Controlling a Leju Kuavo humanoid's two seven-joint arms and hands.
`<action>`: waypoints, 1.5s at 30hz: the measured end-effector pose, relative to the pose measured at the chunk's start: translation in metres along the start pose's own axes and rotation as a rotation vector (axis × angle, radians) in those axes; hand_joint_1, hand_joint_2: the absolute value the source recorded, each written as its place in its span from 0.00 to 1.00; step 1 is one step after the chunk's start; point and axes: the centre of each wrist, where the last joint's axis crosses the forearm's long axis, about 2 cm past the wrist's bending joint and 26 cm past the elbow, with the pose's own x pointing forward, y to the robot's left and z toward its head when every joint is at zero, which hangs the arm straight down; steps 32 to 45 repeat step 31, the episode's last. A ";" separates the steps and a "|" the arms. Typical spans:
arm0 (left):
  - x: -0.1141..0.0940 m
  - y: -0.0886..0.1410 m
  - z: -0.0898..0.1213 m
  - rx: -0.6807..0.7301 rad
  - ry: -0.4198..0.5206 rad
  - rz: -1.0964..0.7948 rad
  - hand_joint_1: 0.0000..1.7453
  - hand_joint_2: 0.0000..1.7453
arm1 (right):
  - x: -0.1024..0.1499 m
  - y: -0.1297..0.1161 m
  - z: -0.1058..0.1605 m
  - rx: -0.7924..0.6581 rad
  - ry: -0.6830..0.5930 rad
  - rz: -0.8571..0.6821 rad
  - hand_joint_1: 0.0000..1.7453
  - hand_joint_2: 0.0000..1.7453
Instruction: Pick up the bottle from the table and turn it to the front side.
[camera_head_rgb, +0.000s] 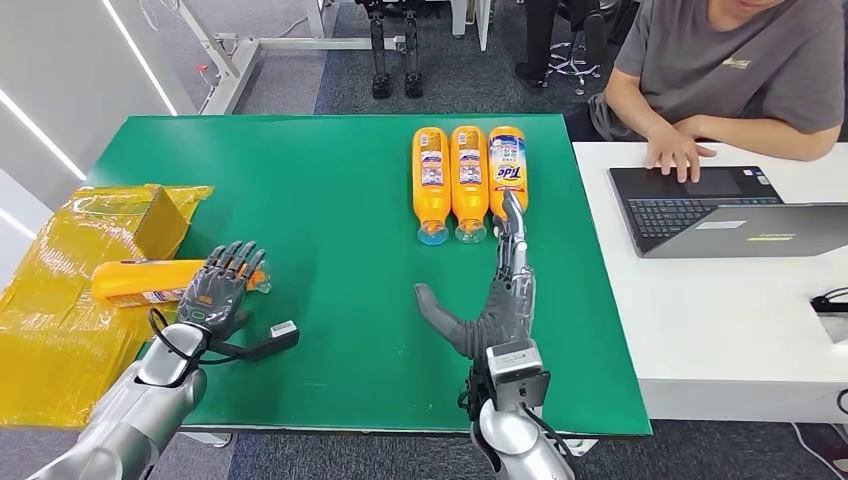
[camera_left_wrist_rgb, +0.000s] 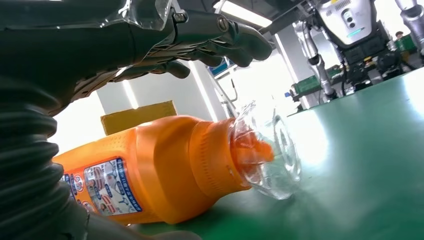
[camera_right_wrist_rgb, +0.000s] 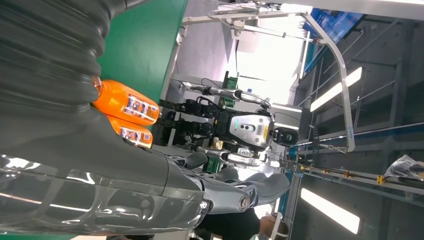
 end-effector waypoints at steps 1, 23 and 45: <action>0.001 0.000 0.000 0.007 -0.002 0.000 0.00 1.00 | 0.000 0.000 0.000 0.000 0.000 0.000 0.00 1.00; -0.013 0.096 0.056 0.846 0.418 0.202 0.00 1.00 | 0.000 -0.001 0.009 -0.017 0.020 0.020 0.00 1.00; -0.002 0.131 0.044 1.164 0.497 0.432 0.00 1.00 | 0.001 0.000 0.010 -0.033 0.029 0.020 0.00 1.00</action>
